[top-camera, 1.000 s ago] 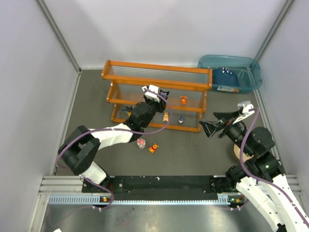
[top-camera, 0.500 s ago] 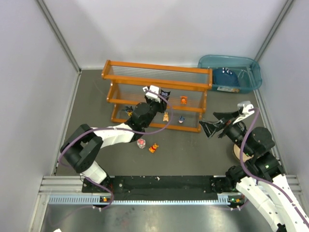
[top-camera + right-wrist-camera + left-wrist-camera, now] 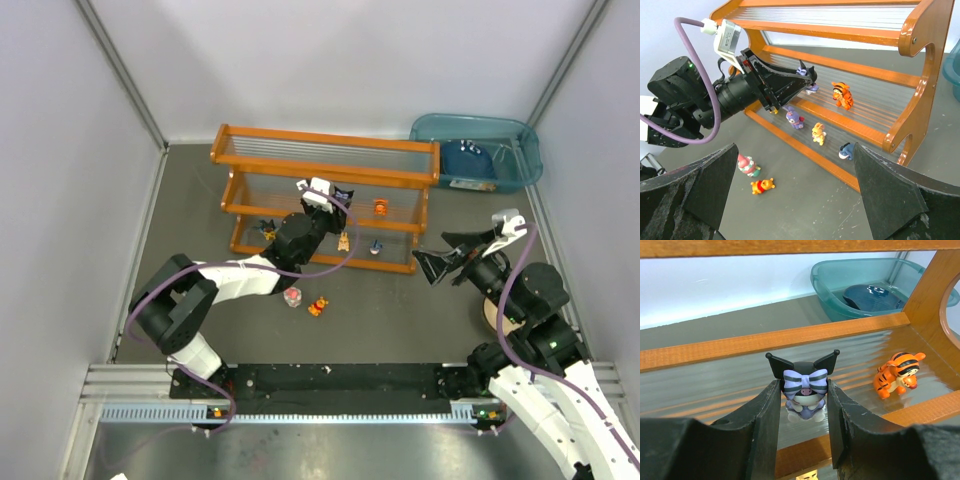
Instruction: Place and organize the plastic toys onto the shelf
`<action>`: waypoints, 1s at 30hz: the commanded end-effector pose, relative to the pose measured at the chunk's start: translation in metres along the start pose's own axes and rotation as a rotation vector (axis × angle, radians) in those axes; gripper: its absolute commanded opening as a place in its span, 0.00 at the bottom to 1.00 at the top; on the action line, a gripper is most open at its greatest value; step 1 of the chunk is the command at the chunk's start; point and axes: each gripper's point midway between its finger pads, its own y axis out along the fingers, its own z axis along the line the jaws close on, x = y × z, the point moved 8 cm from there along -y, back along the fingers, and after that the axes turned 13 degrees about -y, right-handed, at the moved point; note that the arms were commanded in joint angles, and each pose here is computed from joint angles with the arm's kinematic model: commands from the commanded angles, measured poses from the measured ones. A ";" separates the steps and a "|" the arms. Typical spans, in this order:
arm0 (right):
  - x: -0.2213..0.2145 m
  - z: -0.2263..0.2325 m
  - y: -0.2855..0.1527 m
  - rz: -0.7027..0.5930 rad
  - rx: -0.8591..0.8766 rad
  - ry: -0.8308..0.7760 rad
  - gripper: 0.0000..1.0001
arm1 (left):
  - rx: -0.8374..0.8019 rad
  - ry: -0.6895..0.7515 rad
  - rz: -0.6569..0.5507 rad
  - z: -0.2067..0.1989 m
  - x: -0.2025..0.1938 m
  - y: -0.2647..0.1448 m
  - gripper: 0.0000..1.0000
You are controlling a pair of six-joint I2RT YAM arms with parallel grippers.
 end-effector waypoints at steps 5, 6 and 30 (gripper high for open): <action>0.001 0.000 0.001 -0.021 0.010 -0.014 0.99 | -0.043 -0.034 -0.055 -0.003 0.005 -0.003 0.21; 0.001 0.000 0.001 -0.019 0.010 -0.014 0.99 | -0.043 -0.035 -0.055 -0.002 0.005 -0.004 0.22; 0.000 0.000 0.001 -0.019 0.014 -0.017 0.99 | -0.065 -0.047 -0.059 -0.005 0.012 -0.011 0.58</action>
